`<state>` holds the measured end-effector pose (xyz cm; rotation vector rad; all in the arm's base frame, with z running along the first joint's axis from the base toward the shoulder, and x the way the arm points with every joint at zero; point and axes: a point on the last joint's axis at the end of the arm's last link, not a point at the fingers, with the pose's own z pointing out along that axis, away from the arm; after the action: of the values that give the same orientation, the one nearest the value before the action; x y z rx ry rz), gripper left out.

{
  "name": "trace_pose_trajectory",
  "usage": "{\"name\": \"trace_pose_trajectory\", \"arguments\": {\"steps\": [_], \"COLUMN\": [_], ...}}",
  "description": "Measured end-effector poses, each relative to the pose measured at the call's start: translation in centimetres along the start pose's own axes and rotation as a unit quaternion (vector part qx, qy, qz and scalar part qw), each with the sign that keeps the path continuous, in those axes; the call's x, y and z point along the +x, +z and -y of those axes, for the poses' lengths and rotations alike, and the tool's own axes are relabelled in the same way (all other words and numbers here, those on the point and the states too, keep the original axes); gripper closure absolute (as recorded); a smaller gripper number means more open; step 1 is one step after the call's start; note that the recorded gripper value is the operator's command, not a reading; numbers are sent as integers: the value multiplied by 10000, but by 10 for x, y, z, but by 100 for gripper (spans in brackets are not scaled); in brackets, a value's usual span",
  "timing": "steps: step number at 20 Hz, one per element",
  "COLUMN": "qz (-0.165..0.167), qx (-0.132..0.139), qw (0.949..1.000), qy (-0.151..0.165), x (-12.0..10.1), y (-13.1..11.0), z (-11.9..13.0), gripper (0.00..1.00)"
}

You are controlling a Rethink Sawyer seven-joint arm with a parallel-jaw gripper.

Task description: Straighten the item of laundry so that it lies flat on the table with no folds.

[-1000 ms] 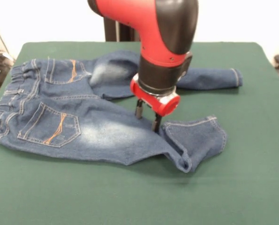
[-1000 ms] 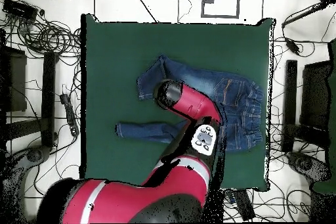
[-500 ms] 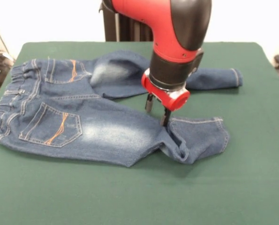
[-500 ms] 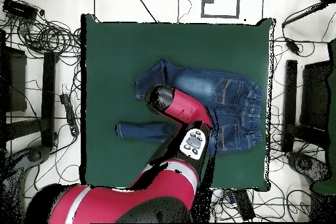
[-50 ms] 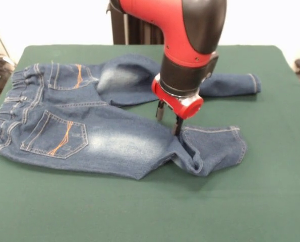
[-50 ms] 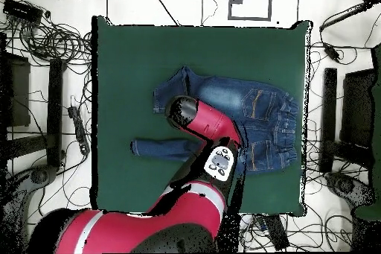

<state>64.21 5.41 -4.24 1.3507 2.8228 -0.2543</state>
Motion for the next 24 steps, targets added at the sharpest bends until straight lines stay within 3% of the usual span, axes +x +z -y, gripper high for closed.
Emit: {"name": "trace_pose_trajectory", "arguments": {"steps": [8, 20, 24], "qz": [44, 339, 329], "qx": [-56, -130, -124], "qw": [10000, 9993, 9994], "qy": [17, -32, -25], "x": [-3, -10, -9], "y": [-14, -60, -60], "z": [-1, -4, -3], "gripper": [0, 0, 0]}}
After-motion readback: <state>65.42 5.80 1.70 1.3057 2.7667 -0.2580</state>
